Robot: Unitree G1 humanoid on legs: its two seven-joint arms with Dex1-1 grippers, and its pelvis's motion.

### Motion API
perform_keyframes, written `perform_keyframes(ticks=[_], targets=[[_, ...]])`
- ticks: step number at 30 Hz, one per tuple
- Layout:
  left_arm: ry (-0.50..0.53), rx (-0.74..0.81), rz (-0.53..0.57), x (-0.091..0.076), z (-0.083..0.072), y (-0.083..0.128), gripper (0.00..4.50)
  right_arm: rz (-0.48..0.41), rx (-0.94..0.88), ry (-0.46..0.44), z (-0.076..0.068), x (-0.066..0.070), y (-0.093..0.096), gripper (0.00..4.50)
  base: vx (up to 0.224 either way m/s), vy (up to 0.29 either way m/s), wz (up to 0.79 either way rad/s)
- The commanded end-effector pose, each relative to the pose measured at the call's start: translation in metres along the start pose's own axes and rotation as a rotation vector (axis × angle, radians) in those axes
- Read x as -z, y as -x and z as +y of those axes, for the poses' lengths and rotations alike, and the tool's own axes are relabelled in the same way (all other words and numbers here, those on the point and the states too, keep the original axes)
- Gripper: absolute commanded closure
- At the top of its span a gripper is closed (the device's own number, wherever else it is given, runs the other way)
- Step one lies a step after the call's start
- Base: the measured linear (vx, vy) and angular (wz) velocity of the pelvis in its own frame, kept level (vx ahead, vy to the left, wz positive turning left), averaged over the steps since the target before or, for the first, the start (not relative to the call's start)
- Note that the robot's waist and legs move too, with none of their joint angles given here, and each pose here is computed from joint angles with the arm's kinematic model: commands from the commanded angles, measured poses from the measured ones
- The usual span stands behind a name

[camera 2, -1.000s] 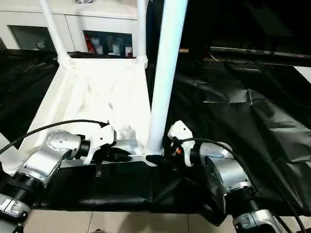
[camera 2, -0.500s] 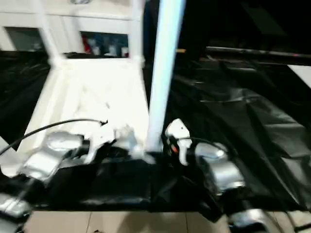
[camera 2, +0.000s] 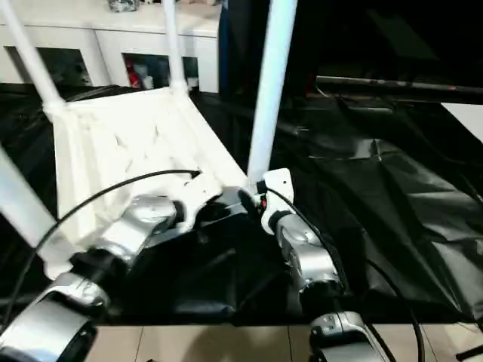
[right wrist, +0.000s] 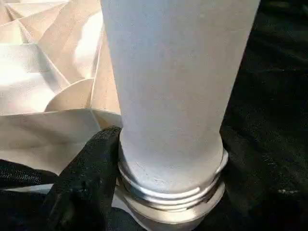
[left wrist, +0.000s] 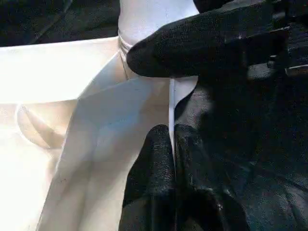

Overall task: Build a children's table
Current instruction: Rotate leg to tighten

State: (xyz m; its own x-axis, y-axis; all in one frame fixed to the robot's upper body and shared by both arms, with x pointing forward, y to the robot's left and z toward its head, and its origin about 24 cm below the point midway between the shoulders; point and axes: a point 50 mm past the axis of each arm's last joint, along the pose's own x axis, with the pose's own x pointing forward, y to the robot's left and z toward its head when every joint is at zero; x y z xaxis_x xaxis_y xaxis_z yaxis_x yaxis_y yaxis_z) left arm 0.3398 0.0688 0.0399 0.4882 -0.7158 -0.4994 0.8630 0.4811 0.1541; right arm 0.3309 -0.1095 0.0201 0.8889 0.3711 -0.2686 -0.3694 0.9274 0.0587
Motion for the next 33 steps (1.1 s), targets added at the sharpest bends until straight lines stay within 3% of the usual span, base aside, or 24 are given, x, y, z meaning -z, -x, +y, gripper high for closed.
perform_keyframes(ticks=[1, 4, 6, 11, 14, 18, 25, 31, 33], targets=[[0.040, 0.019, -0.005, 0.007, -0.014, -0.011, 4.50, -0.006, -0.109, -0.006, 0.024, 0.000, -0.006, 1.06, 0.000, 0.000, 0.00], [0.041, 0.024, -0.008, 0.009, -0.010, -0.006, 4.50, -0.041, -0.130, 0.001, 0.017, -0.007, -0.004, 0.85, 0.000, 0.000, 0.00], [0.039, 0.029, -0.006, 0.014, -0.004, 0.001, 4.50, -0.053, -0.174, 0.065, 0.004, -0.013, 0.001, 0.63, 0.000, 0.000, 0.00], [0.023, 0.080, -0.006, 0.024, 0.001, 0.018, 4.50, 0.001, -0.400, 0.149, -0.010, -0.015, 0.020, 0.53, 0.000, 0.000, 0.00], [-0.001, 0.191, -0.029, 0.030, -0.001, 0.032, 4.50, 0.049, -0.582, 0.206, -0.016, -0.016, 0.039, 0.53, 0.000, 0.000, 0.00], [0.007, 0.327, -0.058, 0.032, -0.003, 0.053, 4.50, 0.043, -0.635, 0.237, -0.025, -0.021, 0.046, 0.53, 0.000, 0.000, 0.00], [0.036, 0.469, -0.056, 0.031, -0.011, 0.071, 4.50, 0.091, -0.702, 0.278, -0.018, -0.017, 0.045, 0.53, 0.000, 0.000, 0.00], [0.034, 0.458, -0.054, 0.031, -0.012, 0.073, 4.50, 0.116, -0.735, 0.295, -0.014, -0.013, 0.044, 0.53, 0.000, 0.000, 0.00], [0.036, 0.455, -0.053, 0.031, -0.012, 0.073, 4.50, 0.116, -0.742, 0.288, -0.013, -0.013, 0.043, 0.80, 0.000, 0.000, 0.00]])
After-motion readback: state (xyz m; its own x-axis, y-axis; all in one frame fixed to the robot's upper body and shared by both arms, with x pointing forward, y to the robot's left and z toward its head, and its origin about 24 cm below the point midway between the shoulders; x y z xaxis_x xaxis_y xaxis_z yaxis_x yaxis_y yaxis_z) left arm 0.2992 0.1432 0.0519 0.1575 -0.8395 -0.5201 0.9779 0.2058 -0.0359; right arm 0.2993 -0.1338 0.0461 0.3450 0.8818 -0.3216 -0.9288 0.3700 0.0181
